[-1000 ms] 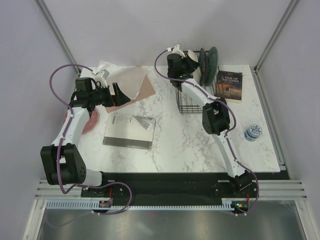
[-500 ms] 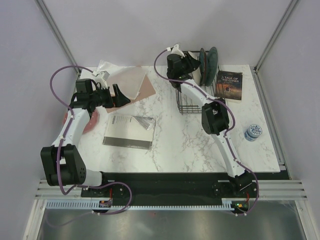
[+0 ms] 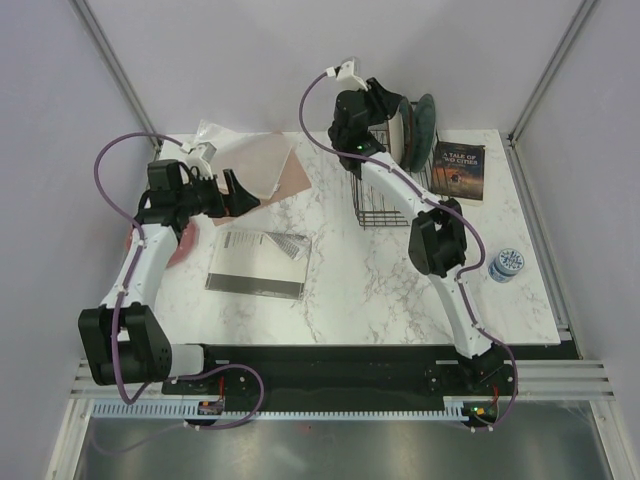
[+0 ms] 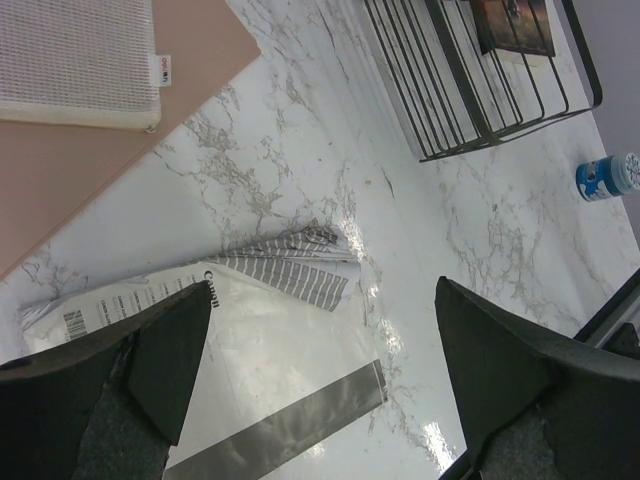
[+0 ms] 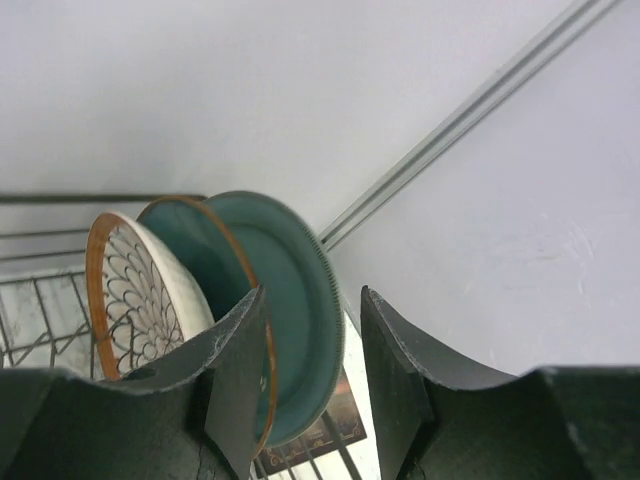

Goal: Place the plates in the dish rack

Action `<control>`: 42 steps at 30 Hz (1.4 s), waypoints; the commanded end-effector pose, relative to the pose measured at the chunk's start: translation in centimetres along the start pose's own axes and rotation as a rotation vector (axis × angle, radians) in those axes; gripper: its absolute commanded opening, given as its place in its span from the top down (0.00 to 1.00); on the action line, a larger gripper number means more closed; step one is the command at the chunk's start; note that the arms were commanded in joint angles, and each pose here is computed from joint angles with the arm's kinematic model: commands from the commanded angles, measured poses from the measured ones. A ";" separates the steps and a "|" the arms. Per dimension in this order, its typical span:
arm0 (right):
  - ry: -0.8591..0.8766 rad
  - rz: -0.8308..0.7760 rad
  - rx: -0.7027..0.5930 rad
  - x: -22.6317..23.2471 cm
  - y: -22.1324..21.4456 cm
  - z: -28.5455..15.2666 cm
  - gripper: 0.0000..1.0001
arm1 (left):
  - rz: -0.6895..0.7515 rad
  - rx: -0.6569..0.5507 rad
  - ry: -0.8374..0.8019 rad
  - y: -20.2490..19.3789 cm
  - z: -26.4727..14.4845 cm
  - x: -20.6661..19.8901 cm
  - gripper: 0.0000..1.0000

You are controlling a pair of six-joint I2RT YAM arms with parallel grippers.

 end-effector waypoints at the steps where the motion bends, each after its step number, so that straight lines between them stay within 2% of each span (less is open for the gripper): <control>1: -0.071 0.104 -0.026 -3.9 3.2 0.6 0.51 | 0.056 -0.066 -0.007 1.3 -1.4 -1.3 0.00; 3: -0.066 0.139 -0.035 -4.3 4.0 0.2 0.51 | 0.078 -0.071 0.016 1.3 -2.1 -1.6 0.00; 6: -0.033 0.196 -0.066 -5.1 6.0 -0.7 0.52 | 0.125 -0.070 0.193 1.4 -3.6 -0.1 0.00; 7: -0.022 0.230 -0.071 -5.4 6.6 -1.0 0.52 | 0.134 -0.045 0.312 0.9 -4.2 1.4 0.00; 10: 0.079 0.324 -0.075 -5.5 8.3 -2.5 0.51 | 0.147 0.029 0.488 -0.8 -5.6 3.4 0.00; 11: 0.127 0.364 -0.080 -6.2 9.5 -3.4 0.47 | 0.144 0.062 0.517 -1.4 -5.9 3.9 0.00; 12: 0.226 0.391 -0.091 -5.4 10.1 -4.2 0.43 | 0.131 0.105 0.535 -2.0 -5.8 4.4 0.00; 13: 0.337 0.332 -0.052 -4.4 9.3 -5.2 0.39 | 0.156 0.153 0.573 -2.4 -6.1 5.2 0.00; 14: 0.455 0.378 -0.031 -4.2 9.5 -7.0 0.28 | 0.145 0.213 0.588 -3.4 -6.3 5.6 0.01; 15: 0.573 0.364 -0.013 -3.4 9.1 -8.2 0.24 | 0.147 0.239 0.611 -3.4 -6.5 6.2 0.01; 16: 0.828 0.336 0.002 -1.3 8.8 -10.8 0.23 | 0.164 0.292 0.627 -4.1 -6.5 7.1 0.02; 18: 1.038 0.375 0.081 -0.6 7.7 -13.9 0.23 | 0.181 0.332 0.652 -4.7 -6.8 8.4 0.04; 19: 1.221 0.357 0.155 0.5 6.7 -16.6 0.23 | 0.201 0.357 0.653 -5.1 -6.9 9.0 0.05; 22: 1.481 0.386 0.343 2.7 4.7 -20.6 0.25 | 0.184 0.345 0.667 -4.8 -7.9 10.6 0.08; 23: 1.639 0.392 0.399 4.0 4.1 -22.7 0.18 | 0.167 0.341 0.689 -4.7 -8.6 11.4 0.08; 24: 1.672 0.456 0.495 4.8 3.8 -23.6 0.09 | 0.170 0.330 0.700 -4.1 -9.1 11.7 0.08; 25: 1.710 0.496 0.532 5.8 3.8 -24.0 0.02 | 0.188 0.338 0.717 -4.0 -9.6 12.1 0.09; 28: 1.765 0.615 0.678 10.1 2.8 -24.8 0.11 | 0.244 0.382 0.769 -3.9 -10.7 13.0 0.10; 32: 1.797 0.655 0.724 14.3 1.2 -25.6 0.13 | 0.263 0.439 0.766 -4.8 -10.8 14.8 0.17; 35: 1.820 0.674 0.769 15.6 0.3 -26.0 0.13 | 0.269 0.493 0.710 -5.4 -9.5 16.4 0.27; 42: 1.843 0.632 0.748 16.0 -1.3 -26.2 0.12 | 0.244 0.546 0.588 -7.4 -6.0 18.5 0.30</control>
Point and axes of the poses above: each gripper's point midway between its finger pads, its own z axis out along the fingers, its own x axis along the line the jaws close on, y = z × x, the point moved 4 cm from there along -z, back along the fingers, and after that the axes turned 14 degrees about z, right-handed, at the moved point
